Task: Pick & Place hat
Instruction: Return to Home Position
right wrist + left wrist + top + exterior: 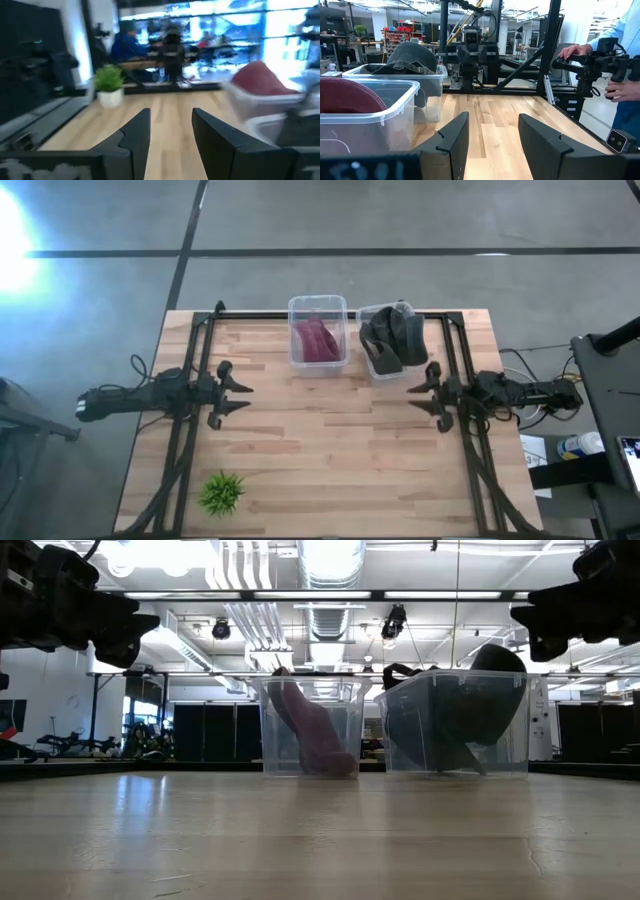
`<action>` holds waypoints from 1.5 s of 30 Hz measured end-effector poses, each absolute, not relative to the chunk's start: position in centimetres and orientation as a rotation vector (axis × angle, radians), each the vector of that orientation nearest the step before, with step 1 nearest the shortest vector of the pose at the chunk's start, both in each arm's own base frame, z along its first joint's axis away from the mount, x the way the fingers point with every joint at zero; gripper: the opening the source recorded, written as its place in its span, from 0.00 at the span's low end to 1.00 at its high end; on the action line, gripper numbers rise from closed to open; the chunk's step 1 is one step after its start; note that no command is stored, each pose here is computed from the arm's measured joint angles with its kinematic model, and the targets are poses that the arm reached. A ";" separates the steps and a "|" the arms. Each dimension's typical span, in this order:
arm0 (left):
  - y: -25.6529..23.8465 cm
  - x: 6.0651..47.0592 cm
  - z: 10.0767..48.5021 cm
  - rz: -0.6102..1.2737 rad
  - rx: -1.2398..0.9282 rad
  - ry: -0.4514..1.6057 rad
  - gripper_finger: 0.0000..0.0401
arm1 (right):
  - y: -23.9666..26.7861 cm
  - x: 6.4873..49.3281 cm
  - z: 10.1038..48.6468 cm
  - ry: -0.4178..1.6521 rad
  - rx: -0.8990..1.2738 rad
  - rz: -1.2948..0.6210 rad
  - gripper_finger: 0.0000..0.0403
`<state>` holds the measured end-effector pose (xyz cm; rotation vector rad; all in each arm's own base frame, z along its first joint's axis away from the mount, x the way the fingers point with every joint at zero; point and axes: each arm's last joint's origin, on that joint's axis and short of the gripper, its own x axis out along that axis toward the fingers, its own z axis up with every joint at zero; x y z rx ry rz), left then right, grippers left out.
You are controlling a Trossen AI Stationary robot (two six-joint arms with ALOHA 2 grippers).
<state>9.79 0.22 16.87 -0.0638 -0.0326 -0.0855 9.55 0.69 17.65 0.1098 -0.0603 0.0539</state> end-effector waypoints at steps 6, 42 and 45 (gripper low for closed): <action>0.2 9.8 16.9 -0.085 -0.064 -0.031 0.41 | 0.9 9.6 17.7 -0.108 0.084 0.114 0.35; 0.2 9.8 16.9 -0.085 -0.064 -0.031 0.41 | 1.7 9.6 16.7 -0.011 0.008 0.187 0.35; 0.2 9.8 16.9 -0.085 -0.064 -0.031 0.41 | 1.7 9.6 16.7 -0.011 0.008 0.187 0.35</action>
